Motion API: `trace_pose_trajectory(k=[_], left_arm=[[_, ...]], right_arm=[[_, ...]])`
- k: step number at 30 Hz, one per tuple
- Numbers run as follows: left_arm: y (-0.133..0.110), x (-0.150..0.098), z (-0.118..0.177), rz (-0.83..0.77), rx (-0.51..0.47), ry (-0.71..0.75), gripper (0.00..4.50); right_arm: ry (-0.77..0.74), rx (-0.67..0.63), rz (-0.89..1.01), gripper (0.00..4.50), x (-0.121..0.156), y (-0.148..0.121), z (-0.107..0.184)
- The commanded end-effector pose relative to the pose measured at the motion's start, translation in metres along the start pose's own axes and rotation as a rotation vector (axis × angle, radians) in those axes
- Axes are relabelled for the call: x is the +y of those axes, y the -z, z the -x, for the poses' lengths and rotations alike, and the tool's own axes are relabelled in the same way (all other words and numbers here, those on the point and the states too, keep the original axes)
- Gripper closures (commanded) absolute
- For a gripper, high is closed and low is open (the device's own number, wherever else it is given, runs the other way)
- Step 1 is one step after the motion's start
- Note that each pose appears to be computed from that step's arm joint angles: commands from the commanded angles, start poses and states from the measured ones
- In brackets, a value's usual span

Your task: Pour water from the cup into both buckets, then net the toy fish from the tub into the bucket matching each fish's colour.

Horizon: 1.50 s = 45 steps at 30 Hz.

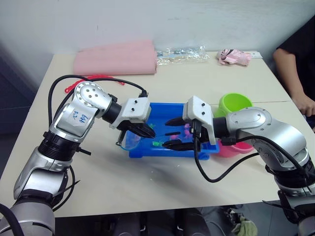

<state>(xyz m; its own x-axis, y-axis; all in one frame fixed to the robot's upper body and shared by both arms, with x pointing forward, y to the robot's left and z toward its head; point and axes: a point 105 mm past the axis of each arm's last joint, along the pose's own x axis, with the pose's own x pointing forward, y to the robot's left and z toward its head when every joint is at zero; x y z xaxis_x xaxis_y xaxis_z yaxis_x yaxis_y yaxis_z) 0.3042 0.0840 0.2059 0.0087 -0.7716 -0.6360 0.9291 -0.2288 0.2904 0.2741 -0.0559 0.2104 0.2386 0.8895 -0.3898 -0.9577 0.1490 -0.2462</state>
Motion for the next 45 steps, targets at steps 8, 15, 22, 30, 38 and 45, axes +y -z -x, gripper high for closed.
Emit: trace_pose_trajectory(k=[8, 15, 22, 30, 38, 45], left_arm=[[-0.010, 0.005, 0.004, -0.040, -0.008, -0.015, 4.50], [-0.025, 0.018, 0.012, 0.084, -0.168, -0.092, 3.39], [-0.033, -0.015, 0.049, 0.179, -0.367, -0.029, 0.37], [0.008, -0.036, 0.045, 0.280, -0.312, -0.136, 0.03], [0.016, -0.041, 0.027, 0.325, -0.348, -0.205, 0.03], [0.011, -0.035, 0.026, 0.303, -0.357, -0.235, 0.03]], right_arm=[[0.007, -0.002, 0.070, 4.40, 0.000, -0.008, 0.004], [0.040, -0.008, 0.078, 4.50, -0.003, -0.013, 0.016], [0.209, 0.052, -0.072, 4.50, -0.004, 0.004, 0.081], [0.437, 0.190, -0.221, 4.50, -0.007, 0.035, 0.132], [0.447, 0.199, -0.469, 4.50, 0.006, 0.056, 0.129], [0.455, 0.155, -0.643, 4.50, 0.003, 0.066, 0.126]])
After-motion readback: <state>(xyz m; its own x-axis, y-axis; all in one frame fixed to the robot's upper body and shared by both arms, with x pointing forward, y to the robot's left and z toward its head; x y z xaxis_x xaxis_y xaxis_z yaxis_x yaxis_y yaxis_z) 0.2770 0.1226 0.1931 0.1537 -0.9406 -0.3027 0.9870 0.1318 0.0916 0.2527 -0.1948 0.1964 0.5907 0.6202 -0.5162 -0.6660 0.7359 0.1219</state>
